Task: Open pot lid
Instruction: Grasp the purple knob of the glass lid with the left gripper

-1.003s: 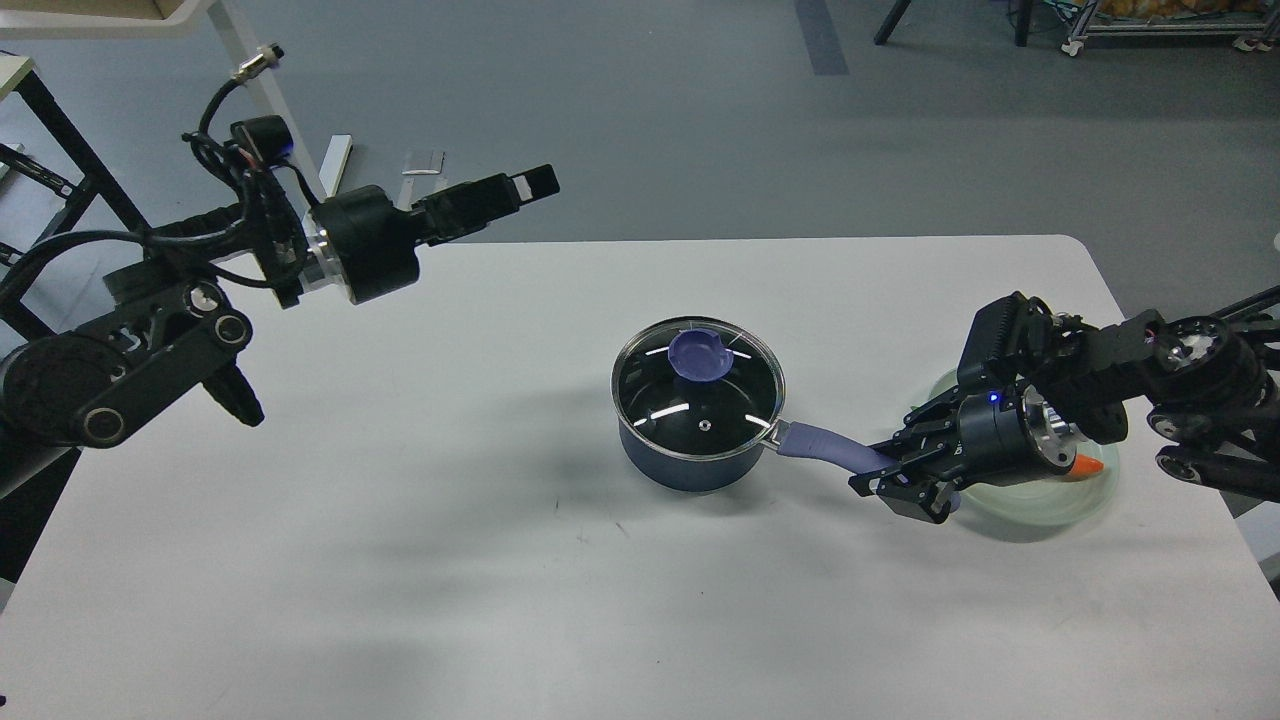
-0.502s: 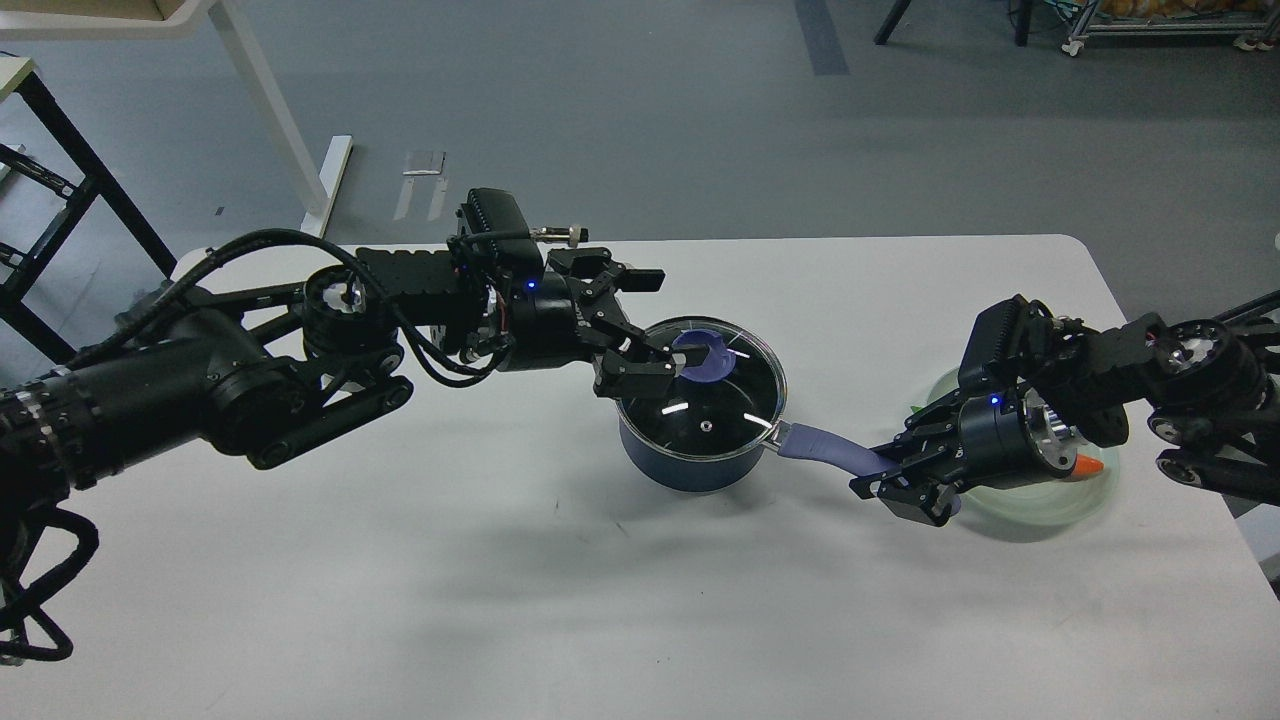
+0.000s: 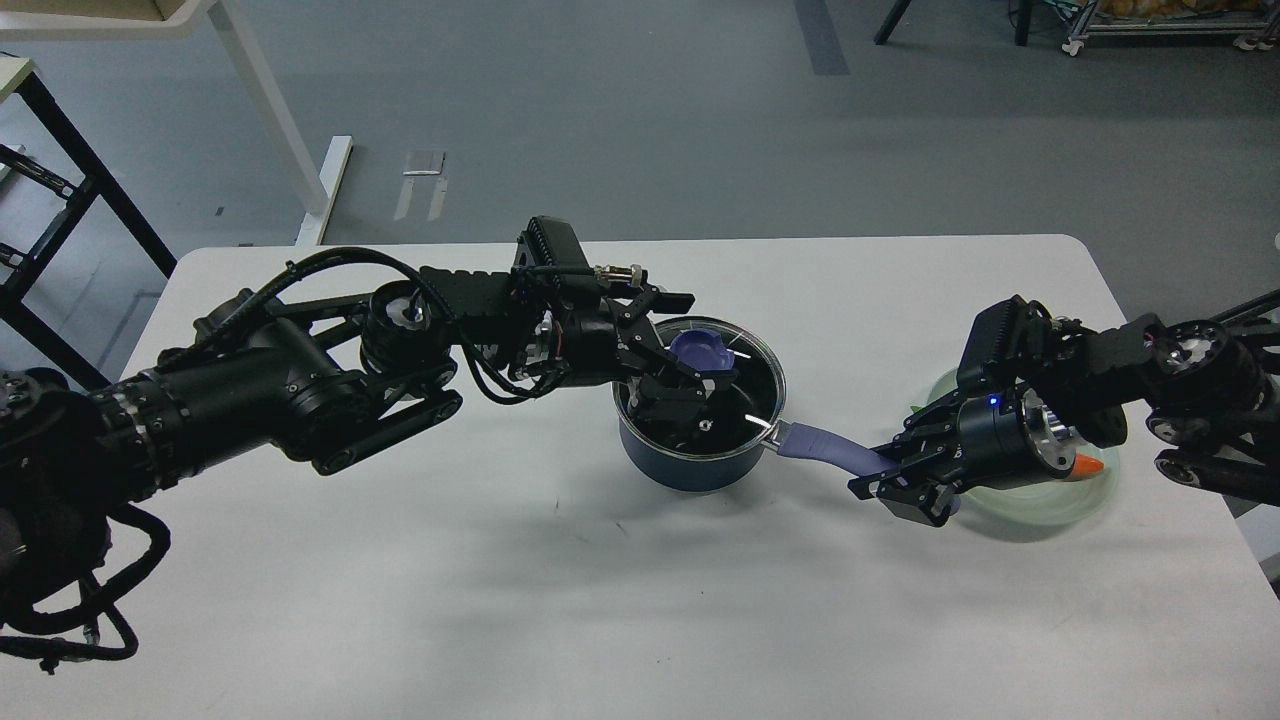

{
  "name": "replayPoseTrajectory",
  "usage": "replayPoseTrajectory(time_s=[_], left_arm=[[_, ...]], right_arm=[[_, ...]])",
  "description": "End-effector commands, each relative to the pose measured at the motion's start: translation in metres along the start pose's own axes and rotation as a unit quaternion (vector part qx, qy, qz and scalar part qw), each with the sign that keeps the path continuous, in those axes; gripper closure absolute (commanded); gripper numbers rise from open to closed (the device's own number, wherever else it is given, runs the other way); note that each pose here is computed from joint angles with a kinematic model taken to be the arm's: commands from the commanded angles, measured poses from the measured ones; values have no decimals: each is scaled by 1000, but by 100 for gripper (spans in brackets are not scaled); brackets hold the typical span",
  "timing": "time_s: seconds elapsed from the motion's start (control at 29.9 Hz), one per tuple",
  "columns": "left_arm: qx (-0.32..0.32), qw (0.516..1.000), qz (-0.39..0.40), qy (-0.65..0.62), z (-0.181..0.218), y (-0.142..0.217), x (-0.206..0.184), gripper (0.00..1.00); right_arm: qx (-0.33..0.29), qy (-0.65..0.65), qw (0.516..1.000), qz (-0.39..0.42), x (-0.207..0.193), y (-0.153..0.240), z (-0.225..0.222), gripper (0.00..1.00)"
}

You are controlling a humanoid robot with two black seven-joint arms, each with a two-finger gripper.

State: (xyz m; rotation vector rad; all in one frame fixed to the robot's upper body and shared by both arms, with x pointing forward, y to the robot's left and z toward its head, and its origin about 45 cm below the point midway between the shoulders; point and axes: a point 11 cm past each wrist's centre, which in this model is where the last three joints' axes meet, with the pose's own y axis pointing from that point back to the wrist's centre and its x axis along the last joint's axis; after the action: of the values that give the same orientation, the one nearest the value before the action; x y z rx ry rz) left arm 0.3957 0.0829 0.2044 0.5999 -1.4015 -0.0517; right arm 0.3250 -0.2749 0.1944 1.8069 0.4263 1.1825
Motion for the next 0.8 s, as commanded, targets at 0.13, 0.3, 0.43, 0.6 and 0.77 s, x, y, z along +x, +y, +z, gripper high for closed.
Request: replayPoseTrajectory(time_s=[0.13, 0.3, 0.43, 0.6, 0.77], left_arm=[[6, 1000, -4, 5, -2, -6, -4, 1], [10, 1000, -7, 7, -4, -8, -7, 1], [9, 1000, -8, 8, -2, -11, -7, 1], [11, 1000, -9, 9, -3, -13, -9, 1], [10, 1000, -9, 11, -1, -16, -10, 2]], right_arm=[[0, 0, 1000, 0, 0, 0, 0, 64], [0, 0, 1000, 0, 0, 0, 0, 64], [1, 1, 1000, 1, 1, -1, 0, 64], [2, 1, 1000, 1, 1, -1, -1, 64], [1, 0, 1000, 0, 0, -1, -1, 63]])
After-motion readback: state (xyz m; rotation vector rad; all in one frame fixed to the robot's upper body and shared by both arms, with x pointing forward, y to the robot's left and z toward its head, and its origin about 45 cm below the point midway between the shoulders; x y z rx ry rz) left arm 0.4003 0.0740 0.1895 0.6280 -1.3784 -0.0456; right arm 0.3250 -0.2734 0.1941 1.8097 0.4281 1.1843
